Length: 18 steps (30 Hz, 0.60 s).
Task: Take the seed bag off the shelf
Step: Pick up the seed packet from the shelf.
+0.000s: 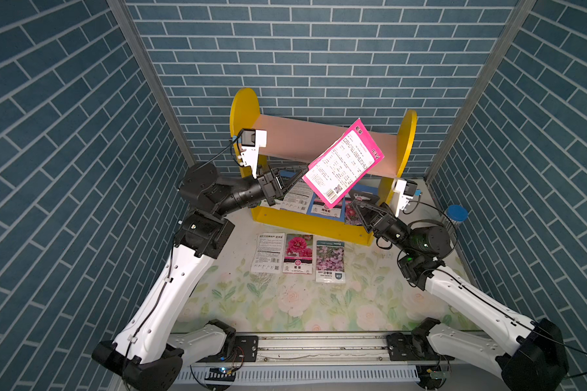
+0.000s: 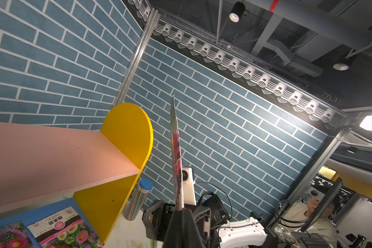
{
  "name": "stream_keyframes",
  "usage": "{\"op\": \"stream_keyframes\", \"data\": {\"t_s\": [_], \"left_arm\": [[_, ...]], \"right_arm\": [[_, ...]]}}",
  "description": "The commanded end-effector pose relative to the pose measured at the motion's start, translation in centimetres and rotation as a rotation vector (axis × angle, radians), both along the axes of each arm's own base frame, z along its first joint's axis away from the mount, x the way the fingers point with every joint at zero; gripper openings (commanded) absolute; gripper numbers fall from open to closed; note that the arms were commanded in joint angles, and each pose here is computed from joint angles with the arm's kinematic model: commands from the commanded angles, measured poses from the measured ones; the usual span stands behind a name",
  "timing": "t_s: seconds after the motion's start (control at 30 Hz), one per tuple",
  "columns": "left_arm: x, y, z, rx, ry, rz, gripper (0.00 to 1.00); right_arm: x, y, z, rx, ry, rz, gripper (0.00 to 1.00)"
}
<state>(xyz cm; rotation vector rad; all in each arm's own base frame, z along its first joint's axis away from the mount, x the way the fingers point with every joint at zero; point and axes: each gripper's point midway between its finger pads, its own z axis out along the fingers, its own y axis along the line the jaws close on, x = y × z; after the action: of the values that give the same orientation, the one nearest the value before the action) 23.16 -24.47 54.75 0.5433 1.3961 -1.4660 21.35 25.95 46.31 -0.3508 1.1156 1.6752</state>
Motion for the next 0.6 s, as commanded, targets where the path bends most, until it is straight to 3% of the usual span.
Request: {"op": "stream_keyframes", "data": {"t_s": [0.0,0.17,0.23,0.5,0.57], "left_arm": [[-0.7,-0.1,-0.4,-0.011,-0.02,-0.018,0.0],[-0.9,-0.6,-1.2,-0.013,-0.008,-0.03,0.0],[-1.0,-0.9,-1.3,-0.013,-0.004,-0.037,0.0],[-0.5,-1.1,-2.7,0.033,0.018,-0.001,0.0],[-0.3,-1.2,-3.1,0.066,0.02,0.01,0.08]], "right_arm": [[-2.5,-0.8,3.5,0.083,-0.105,0.088,0.77],[-3.1,-0.6,4.3,0.079,-0.138,0.125,0.72],[-3.2,-0.5,4.4,0.078,-0.142,0.128,0.66],[-2.9,-0.7,3.9,0.041,-0.121,0.086,0.16],[-2.8,-0.6,3.6,0.02,-0.115,0.072,0.04]]}}
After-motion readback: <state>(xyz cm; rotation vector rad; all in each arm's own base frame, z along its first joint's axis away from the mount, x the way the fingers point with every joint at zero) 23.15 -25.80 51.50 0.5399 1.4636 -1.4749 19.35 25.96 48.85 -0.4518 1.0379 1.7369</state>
